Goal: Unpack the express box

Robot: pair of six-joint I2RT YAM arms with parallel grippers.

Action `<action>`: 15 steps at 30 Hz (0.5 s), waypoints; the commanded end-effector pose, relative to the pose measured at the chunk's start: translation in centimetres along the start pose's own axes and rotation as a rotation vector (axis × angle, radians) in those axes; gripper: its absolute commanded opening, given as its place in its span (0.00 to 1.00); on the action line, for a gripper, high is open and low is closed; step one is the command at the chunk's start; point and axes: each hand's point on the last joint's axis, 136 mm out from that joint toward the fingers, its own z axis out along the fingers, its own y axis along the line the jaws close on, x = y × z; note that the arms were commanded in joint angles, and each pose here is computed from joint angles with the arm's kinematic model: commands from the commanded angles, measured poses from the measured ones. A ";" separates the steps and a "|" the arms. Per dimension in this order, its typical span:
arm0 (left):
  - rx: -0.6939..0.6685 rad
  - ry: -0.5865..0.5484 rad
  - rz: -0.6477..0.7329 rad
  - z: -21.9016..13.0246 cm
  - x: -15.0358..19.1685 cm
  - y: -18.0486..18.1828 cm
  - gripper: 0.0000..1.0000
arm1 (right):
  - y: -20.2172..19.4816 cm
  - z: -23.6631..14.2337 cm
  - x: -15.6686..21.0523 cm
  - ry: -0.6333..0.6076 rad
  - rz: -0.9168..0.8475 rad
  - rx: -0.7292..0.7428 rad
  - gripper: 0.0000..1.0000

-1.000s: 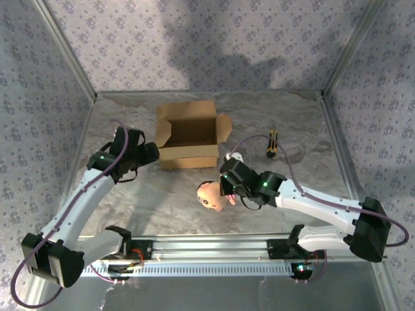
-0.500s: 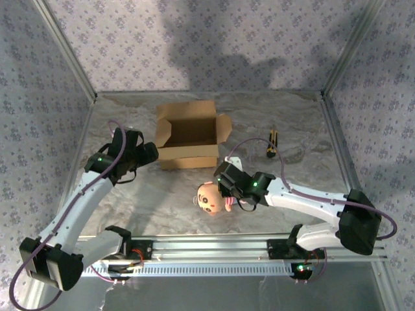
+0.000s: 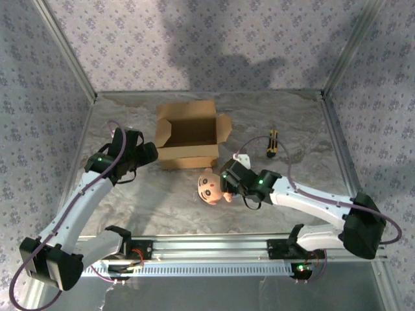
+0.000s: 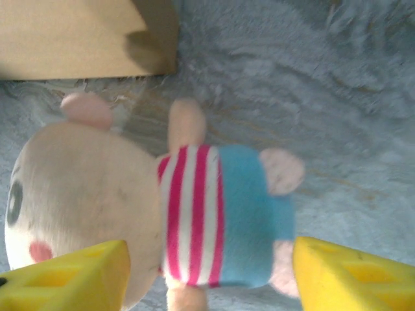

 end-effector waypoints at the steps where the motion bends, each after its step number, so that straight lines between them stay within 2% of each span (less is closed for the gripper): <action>1: -0.019 -0.020 0.005 -0.4 -0.5 0.4 0.82 | -2.3 -2.0 -2.2 -0.060 0.004 0.041 0.83; 2: -0.021 -0.018 0.009 -0.3 -0.4 0.5 0.82 | -3.2 -2.4 -2.9 -0.082 0.024 0.053 0.99; 4: -0.028 -0.024 0.014 -0.2 -0.6 0.5 0.86 | -4.9 -2.9 -3.8 -0.122 0.063 0.069 1.00; 5: -0.032 -0.027 0.016 -0.1 -0.6 0.6 0.99 | -5.7 -3.1 -4.2 -0.139 0.079 0.065 1.00; 9: -0.057 -0.051 0.030 0.1 -1.1 0.9 0.99 | -8.1 -4.0 -6.3 -0.211 0.154 0.033 1.00; 15: -0.150 -0.148 0.044 0.5 -2.6 2.9 1.00 | -12.9 -4.6 -8.4 -0.268 0.189 0.141 1.00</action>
